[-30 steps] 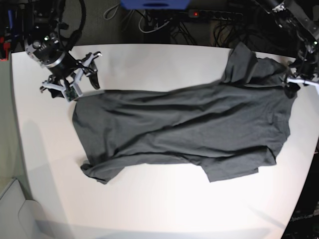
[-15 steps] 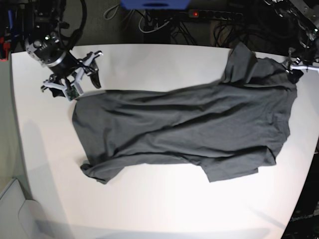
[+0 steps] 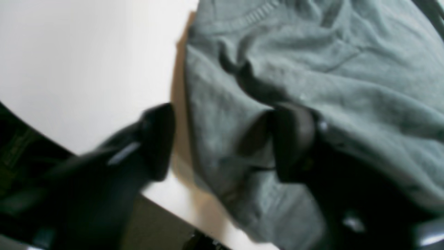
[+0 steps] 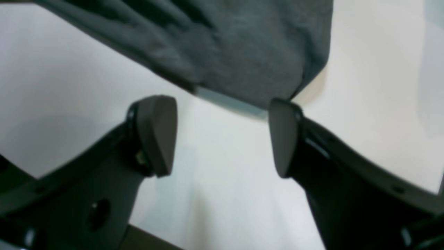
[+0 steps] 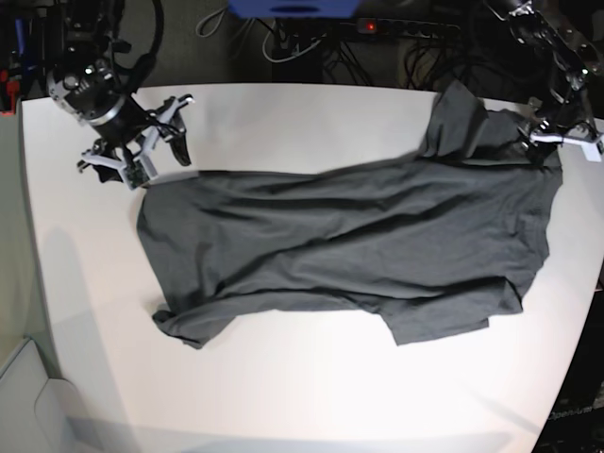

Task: Layout the t-shirt on the table in an organized manner, then fold the t-shirt properly
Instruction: 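Grasp the shirt's shoulder corner with the left gripper, then grasp the shirt's hem corner with the right gripper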

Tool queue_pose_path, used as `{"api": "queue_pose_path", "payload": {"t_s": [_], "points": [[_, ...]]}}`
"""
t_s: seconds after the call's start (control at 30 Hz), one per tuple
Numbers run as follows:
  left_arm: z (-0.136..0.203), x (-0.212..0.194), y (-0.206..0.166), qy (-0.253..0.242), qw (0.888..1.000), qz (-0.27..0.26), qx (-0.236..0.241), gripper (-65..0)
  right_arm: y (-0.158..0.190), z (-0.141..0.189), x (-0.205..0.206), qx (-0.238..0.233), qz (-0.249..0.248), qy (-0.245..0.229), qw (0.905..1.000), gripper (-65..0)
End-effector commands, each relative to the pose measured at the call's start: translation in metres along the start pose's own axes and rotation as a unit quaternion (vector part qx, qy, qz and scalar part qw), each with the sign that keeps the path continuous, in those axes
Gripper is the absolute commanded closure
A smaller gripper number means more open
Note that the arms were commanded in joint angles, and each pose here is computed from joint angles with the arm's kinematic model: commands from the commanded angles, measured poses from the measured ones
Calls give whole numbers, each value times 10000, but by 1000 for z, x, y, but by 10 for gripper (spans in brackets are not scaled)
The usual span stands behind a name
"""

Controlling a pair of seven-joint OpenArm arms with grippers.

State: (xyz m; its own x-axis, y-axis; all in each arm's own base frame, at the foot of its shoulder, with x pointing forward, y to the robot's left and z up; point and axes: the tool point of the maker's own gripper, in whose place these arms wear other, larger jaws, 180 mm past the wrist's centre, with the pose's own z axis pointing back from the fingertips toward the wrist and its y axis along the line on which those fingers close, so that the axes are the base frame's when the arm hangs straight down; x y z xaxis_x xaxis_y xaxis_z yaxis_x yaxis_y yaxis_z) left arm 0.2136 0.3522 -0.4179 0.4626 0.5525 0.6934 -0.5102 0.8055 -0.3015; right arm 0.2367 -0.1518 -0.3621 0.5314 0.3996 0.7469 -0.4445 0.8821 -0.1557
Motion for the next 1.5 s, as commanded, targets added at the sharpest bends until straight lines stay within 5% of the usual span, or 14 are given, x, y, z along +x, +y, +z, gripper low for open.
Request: {"api": "queue_pose_path", "payload": {"t_s": [0.0, 0.1, 0.27, 0.67, 1.13, 1.47], "points": [[1, 7, -1, -46, 10000, -38, -23, -291, -4, 3, 9, -48, 26, -182, 9998, -419], [1, 8, -1, -68, 10000, -35, -26, -138, -4, 3, 9, -48, 26, -182, 9998, -419], [2, 18, 1, -135, 9998, -136, -19, 0, -4, 2, 10, -49, 21, -192, 9998, -418], [6, 30, 11, -210, 9994, -272, 79, -3, -15, -17, 47, -163, -171, -668, 9975, -424], [6, 34, 12, -244, 9992, -300, 93, -3, -53, -47, -4, -222, -575, -4, 9981, -447], [6, 35, 12, -248, 9992, -301, 101, -3, -49, -65, -25, -35, -855, 256, 9960, -447]]}}
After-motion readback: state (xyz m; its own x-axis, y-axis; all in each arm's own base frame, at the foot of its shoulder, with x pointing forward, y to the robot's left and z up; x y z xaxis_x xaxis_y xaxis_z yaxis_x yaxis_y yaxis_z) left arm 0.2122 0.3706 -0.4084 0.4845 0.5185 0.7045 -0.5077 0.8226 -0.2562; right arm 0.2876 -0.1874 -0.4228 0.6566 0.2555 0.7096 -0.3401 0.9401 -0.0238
